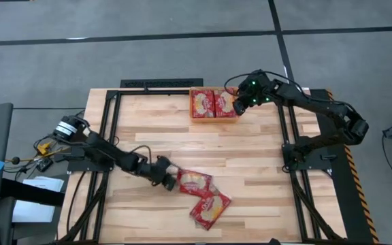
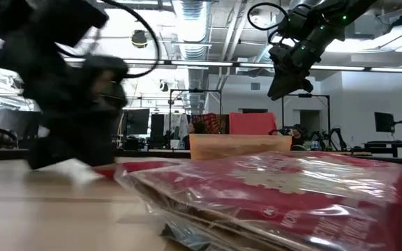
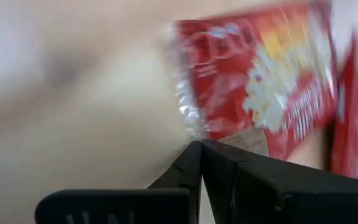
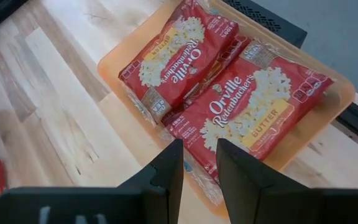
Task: Sort popcorn bags into baskets
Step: Put the red popcorn bag into the orange bin
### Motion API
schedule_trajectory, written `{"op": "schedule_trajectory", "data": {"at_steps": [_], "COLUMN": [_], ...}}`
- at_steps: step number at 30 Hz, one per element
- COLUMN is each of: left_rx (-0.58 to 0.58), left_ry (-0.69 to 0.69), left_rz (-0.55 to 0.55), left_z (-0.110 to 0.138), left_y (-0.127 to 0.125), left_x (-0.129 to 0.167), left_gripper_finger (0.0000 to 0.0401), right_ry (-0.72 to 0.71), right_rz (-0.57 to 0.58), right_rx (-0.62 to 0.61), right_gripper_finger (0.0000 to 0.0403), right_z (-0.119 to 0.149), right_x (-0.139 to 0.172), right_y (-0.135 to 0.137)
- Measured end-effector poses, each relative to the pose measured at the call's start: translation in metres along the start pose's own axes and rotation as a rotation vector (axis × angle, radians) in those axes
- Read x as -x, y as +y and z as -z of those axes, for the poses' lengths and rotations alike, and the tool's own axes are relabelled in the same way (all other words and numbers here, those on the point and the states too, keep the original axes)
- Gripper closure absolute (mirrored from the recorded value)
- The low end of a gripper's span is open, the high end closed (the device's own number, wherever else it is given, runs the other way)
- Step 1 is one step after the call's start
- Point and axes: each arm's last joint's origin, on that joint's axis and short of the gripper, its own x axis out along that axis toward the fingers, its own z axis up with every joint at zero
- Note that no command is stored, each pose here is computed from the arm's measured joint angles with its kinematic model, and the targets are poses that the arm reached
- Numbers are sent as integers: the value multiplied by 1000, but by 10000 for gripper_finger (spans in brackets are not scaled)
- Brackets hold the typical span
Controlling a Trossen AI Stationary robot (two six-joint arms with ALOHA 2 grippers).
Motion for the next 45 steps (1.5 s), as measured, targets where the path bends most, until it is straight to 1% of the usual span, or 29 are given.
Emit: {"op": "schedule_trajectory", "data": {"at_steps": [2, 4, 7, 10, 11, 13, 15, 17, 19, 21, 22, 23, 25, 28, 30, 32, 36, 38, 41, 45], "left_rx": [2, -12, -46, -100, -126, -164, -199, -233, -281, -313, -315, -306, -276, -192, -117, -51, 35, 72, 100, 113], "left_ry": [-79, -151, -238, -308, -310, -286, -242, -180, -124, -110, -104, -98, -53, -24, -43, -62, -161, -198, -218, -200], "left_rz": [4, -19, -47, -96, -102, -64, -35, -67, -133, -177, -180, -151, -105, -31, 5, 6, -14, 5, 36, 25], "left_z": [-17, -35, -63, -92, -103, -126, -146, -153, -152, -141, -131, -121, -93, -54, -35, -22, -11, -10, -9, -3], "left_y": [2, 7, 8, 9, 9, 3, -8, -19, -35, -48, -53, -59, -64, -66, -64, -61, -60, -61, -66, -66], "left_x": [-3, -4, -6, -16, -21, -27, -25, -15, 3, 24, 31, 35, 36, 30, 21, 14, -1, -12, -27, -47], "left_gripper_finger": [401, 401, 401, 401, 401, 401, 401, 401, 401, 401, 401, 401, 401, 401, 401, 401, 401, 401, 401, 401], "right_ry": [17, 36, 68, 87, 88, 91, 96, 107, 116, 127, 131, 136, 153, 188, 208, 215, 195, 174, 170, 184], "right_rz": [-20, -53, -97, -103, -106, -112, -121, -126, -135, -147, -154, -159, -174, -188, -194, -209, -251, -274, -303, -328], "right_rx": [19, 23, 26, 33, 36, 43, 49, 55, 71, 97, 105, 111, 124, 96, 70, 52, 24, 4, -11, -22], "right_gripper_finger": [280, 278, 272, 267, 266, 264, 264, 267, 270, 273, 274, 274, 273, 266, 260, 253, 243, 241, 239, 239], "right_z": [1, 3, 6, 8, 8, 9, 10, 11, 13, 15, 16, 18, 24, 39, 50, 62, 82, 88, 97, 109], "right_x": [0, 0, 0, 0, 0, -1, -1, -1, -2, -2, -3, -4, -7, -15, -22, -28, -39, -43, -45, -47], "right_y": [1, 1, 4, 7, 8, 11, 14, 17, 21, 25, 28, 30, 34, 38, 40, 43, 49, 53, 60, 67]}}
